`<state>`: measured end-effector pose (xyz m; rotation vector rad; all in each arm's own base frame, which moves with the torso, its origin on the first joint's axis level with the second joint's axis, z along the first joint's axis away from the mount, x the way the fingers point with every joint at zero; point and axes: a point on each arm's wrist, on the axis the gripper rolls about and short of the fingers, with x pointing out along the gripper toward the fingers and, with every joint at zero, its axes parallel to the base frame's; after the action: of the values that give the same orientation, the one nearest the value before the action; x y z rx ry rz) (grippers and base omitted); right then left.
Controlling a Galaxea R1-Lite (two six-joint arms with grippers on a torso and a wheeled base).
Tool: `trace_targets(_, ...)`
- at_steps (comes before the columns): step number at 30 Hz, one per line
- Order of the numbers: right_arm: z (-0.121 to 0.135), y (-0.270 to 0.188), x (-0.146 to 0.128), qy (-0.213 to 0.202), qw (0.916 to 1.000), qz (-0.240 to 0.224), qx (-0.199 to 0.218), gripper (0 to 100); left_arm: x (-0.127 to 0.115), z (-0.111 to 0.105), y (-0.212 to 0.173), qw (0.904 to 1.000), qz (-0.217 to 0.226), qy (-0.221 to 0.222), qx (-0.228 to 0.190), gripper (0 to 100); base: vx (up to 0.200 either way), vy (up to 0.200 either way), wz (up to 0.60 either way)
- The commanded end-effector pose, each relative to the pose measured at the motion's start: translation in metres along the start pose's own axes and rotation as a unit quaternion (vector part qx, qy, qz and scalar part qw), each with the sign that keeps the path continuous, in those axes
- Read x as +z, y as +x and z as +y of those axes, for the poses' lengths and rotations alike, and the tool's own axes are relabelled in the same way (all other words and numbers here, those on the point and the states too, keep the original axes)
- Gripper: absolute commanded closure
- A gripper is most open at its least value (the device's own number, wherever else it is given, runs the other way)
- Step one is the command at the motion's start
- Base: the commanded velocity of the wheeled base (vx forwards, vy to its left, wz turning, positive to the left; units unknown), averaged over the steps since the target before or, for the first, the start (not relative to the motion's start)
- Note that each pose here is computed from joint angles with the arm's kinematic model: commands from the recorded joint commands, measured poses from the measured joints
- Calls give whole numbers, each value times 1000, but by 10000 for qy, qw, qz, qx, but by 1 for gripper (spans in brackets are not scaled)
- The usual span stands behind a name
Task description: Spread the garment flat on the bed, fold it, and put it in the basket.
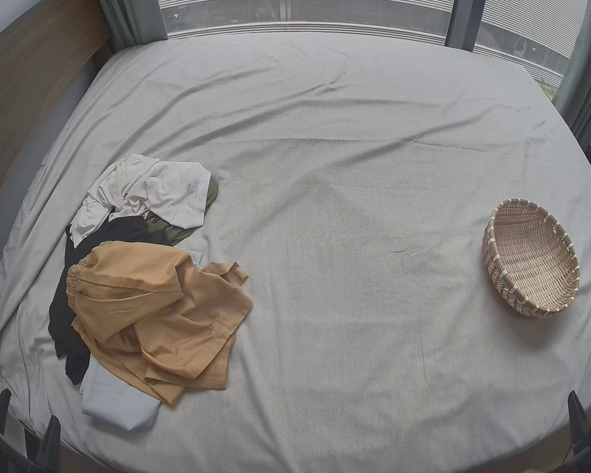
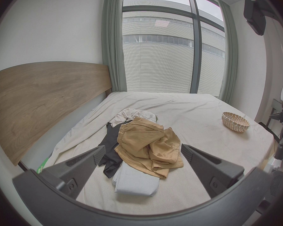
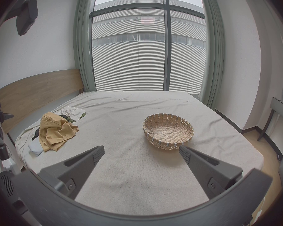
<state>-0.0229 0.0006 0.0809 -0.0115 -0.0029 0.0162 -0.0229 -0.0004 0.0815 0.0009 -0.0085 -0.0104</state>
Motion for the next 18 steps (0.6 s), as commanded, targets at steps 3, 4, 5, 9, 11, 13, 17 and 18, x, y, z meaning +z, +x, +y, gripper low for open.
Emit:
trace_targets(3,0,0,-5,-4,10000,-1,-4,0,-5,0,0,10000,12,80,-9,0,0,0,0)
trace_targets(4,0,0,-5,-4,10000,-2,3,0,-5,0,0,10000,12,80,-32,0,0,0,0)
trace_targets(5,0,0,-5,-4,10000,-2,3,0,-5,0,0,10000,-4,80,-48,0,0,0,0)
trace_targets(9,0,0,-5,-4,10000,-1,-4,0,36,-1,-7,9983,-571,56,-75,0,0,0,0)
trace_targets(11,0,0,-5,-4,10000,-1,-4,0,51,0,-6,9984,-556,54,-106,0,0,0,0)
trace_targets(13,0,0,-5,-4,10000,-2,3,0,53,-1,0,9991,-349,44,-245,0,0,0,0)
trace_targets(17,0,0,-5,-4,10000,-2,3,0,48,-1,4,9987,-135,24,-492,0,0,0,0)
trace_targets(18,0,0,-5,-4,10000,-2,3,0,48,-1,6,9985,-89,13,-546,0,0,0,0)
